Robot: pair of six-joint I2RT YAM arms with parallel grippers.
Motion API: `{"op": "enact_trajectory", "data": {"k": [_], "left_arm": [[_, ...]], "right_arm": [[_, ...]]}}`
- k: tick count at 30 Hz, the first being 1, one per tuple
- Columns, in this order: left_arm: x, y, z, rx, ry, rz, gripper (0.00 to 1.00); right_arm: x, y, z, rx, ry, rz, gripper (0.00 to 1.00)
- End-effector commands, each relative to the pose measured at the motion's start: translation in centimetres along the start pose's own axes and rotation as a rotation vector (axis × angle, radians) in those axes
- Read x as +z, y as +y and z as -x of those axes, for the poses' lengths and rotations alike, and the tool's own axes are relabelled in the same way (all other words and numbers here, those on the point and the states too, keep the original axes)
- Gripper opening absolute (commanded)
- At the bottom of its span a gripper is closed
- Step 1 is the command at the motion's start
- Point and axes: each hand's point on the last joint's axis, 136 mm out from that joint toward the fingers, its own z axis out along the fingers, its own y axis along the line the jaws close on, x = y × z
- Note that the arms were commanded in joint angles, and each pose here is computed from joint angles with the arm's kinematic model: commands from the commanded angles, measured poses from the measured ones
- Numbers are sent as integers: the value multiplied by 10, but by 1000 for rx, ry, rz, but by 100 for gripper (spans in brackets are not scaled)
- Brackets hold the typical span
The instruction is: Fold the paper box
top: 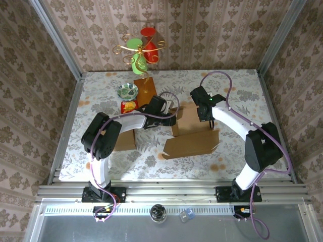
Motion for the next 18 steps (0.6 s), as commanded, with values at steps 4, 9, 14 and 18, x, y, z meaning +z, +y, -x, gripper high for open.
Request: {"op": "enact_trajectory", "data": {"k": [4, 9, 14, 18], "left_arm": [[4, 4, -7, 9, 28, 100, 14], [1, 6, -13, 20, 51, 218, 17], [1, 16, -21, -31, 66, 285, 16], [-3, 20, -22, -34, 80, 339, 14]], "right_arm": [[-10, -3, 5, 40, -42, 5, 0], [-12, 0, 4, 43, -51, 7, 0], [-13, 1, 5, 44, -59, 8, 0], [-15, -1, 5, 50, -65, 4, 0]]}}
